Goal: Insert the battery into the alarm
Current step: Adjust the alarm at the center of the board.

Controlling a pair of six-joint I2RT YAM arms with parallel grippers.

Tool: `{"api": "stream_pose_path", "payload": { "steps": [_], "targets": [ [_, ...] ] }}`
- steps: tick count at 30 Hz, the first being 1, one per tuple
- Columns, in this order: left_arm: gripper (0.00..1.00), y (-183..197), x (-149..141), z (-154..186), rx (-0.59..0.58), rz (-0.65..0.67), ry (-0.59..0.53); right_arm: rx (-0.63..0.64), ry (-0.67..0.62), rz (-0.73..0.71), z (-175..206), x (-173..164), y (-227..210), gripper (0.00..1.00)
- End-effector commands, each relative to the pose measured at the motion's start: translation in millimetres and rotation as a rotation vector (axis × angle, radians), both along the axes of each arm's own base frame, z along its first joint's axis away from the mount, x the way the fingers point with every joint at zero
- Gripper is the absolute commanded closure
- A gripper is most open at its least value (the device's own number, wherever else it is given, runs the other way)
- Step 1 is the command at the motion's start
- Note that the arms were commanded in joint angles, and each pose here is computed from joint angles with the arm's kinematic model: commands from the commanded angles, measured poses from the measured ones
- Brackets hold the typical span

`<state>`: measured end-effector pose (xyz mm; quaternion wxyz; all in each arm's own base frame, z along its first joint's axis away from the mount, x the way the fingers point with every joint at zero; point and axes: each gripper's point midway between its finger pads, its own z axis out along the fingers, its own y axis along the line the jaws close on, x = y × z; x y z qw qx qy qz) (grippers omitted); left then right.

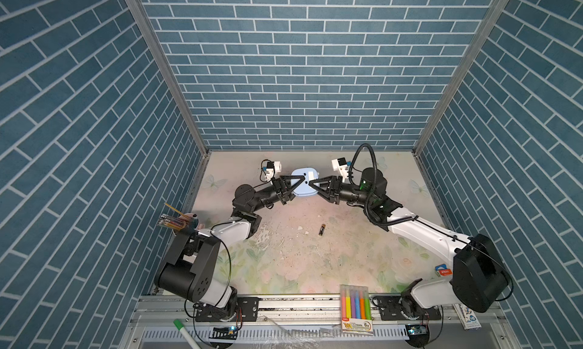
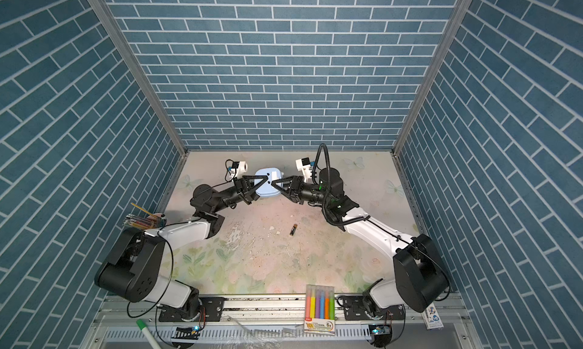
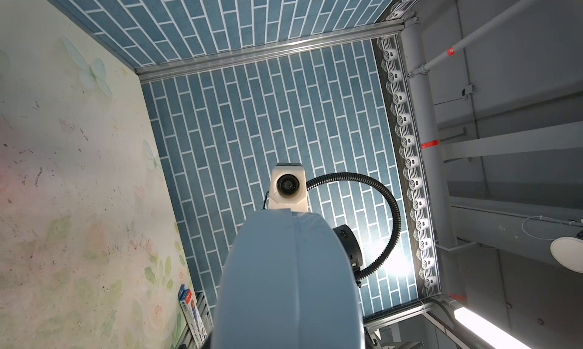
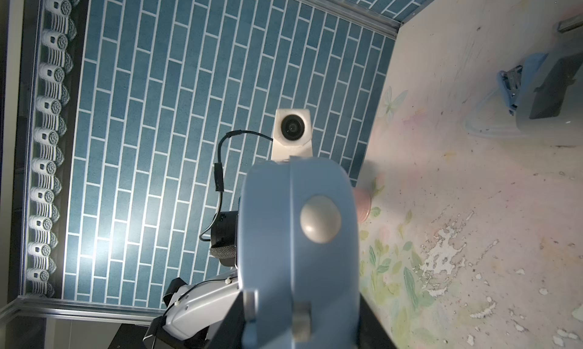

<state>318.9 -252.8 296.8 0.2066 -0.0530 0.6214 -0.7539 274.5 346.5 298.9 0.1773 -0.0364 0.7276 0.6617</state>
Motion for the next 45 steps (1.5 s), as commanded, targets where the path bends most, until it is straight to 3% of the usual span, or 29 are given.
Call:
{"api": "stream_pose_path", "payload": {
  "steps": [1, 8, 10, 14, 16, 21, 25, 45],
  "targets": [
    [0.88, 11, 0, -5, 0.018, 0.035, -0.026, -0.12, -0.032, -0.06, -9, 0, -14, 0.44],
    [0.92, 18, 3, -72, 0.194, 0.092, 0.106, -0.592, -0.018, -0.239, -63, -2, -78, 0.26],
    [0.92, 23, 1, -97, 0.321, 0.12, 0.155, -0.702, -0.01, -0.285, -73, -3, -97, 0.18],
    [0.92, 40, -14, -145, 0.694, 0.17, 0.185, -0.86, 0.034, -0.346, -95, -6, -125, 0.21],
    [0.92, 39, -21, -159, 0.762, 0.156, 0.177, -0.831, 0.057, -0.349, -105, -7, -122, 0.25],
    [0.95, 29, -27, -192, 0.712, 0.097, 0.233, -0.576, 0.089, -0.292, -115, -6, -84, 0.31],
    [0.95, 24, -27, -202, 0.694, 0.095, 0.236, -0.449, 0.106, -0.291, -126, -1, -69, 0.31],
    [0.99, 13, -31, -241, 0.682, 0.082, 0.299, -0.468, 0.174, -0.172, -180, -9, -2, 0.37]
  ]
}}
